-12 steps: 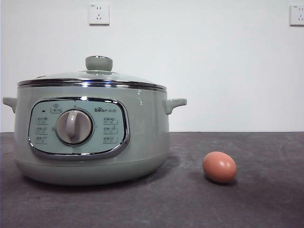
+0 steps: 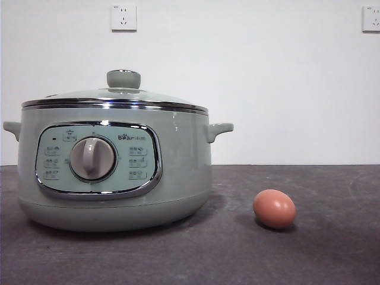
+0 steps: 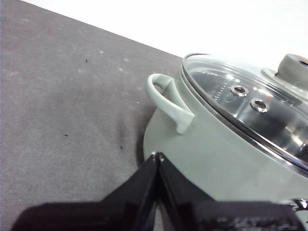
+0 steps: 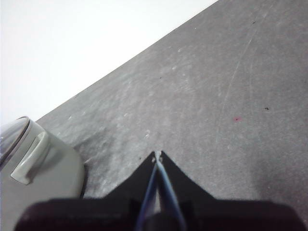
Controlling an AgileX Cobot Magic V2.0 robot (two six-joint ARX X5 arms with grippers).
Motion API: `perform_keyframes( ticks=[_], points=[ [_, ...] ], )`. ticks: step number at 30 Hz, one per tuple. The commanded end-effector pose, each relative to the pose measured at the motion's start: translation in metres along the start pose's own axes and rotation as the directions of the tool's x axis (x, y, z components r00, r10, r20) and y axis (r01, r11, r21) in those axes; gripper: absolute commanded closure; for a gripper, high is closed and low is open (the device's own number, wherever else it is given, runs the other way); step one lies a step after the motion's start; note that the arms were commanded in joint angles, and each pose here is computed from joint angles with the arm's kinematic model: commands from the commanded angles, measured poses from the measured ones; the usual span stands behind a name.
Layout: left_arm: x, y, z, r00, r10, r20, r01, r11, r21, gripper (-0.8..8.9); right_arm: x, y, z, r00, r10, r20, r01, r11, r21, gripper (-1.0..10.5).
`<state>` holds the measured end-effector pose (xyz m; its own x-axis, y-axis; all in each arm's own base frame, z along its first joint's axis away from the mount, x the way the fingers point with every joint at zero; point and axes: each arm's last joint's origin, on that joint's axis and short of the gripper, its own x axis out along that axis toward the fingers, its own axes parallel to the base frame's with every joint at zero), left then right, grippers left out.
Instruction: Pick up the egg,open the lid,put the egg in the pot,close the lid
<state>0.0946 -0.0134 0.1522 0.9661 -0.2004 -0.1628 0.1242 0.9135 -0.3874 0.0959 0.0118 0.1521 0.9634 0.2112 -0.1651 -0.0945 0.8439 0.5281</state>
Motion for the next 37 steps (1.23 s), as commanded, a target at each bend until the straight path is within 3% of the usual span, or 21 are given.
perform_keyframes(
  ticks=[1, 8, 16, 22, 26, 29, 35, 37],
  points=[
    [-0.001, -0.001, 0.002, 1.0, -0.023, 0.011, 0.023, 1.0, -0.01, 8.2, 0.0, 0.001, 0.001, 1.0, 0.008, -0.005, -0.008, 1.0, 0.009, 9.5],
    [-0.014, -0.014, 0.03, 0.999, -0.027, 0.022, 0.027, 1.0, 0.0, 8.2, -0.004, 0.013, 0.017, 0.998, 0.023, -0.063, -0.023, 1.0, 0.011, 9.5],
    [-0.028, -0.035, 0.077, 0.998, -0.042, 0.053, 0.04, 0.999, 0.037, 8.2, -0.004, 0.038, 0.059, 0.997, 0.02, -0.077, -0.026, 0.996, -0.081, 9.6],
    [-0.031, -0.051, 0.116, 0.996, -0.054, 0.064, 0.048, 0.995, 0.089, 8.19, 0.0, 0.063, 0.097, 0.99, 0.103, -0.098, -0.117, 0.982, -0.149, 9.5],
    [-0.026, -0.062, 0.137, 0.994, -0.112, 0.01, 0.11, 0.989, 0.103, 8.19, 0.006, 0.079, 0.12, 0.975, 0.166, -0.148, -0.189, 0.968, -0.166, 9.5],
    [-0.02, -0.069, 0.151, 0.983, -0.173, -0.063, 0.18, 0.975, 0.128, 8.18, 0.012, 0.09, 0.135, 0.947, 0.218, -0.237, -0.263, 0.948, -0.179, 9.5],
    [-0.003, -0.082, 0.172, 0.926, -0.306, -0.223, 0.334, 0.937, 0.101, 8.13, 0.029, 0.105, 0.155, 0.848, 0.303, -0.436, -0.4, 0.904, -0.15, 9.4],
    [0.004, -0.084, 0.176, 0.907, -0.335, -0.256, 0.368, 0.925, 0.096, 7.71, 0.035, 0.107, 0.158, 0.824, 0.309, -0.475, -0.419, 0.897, -0.142, 8.6]
  ],
)
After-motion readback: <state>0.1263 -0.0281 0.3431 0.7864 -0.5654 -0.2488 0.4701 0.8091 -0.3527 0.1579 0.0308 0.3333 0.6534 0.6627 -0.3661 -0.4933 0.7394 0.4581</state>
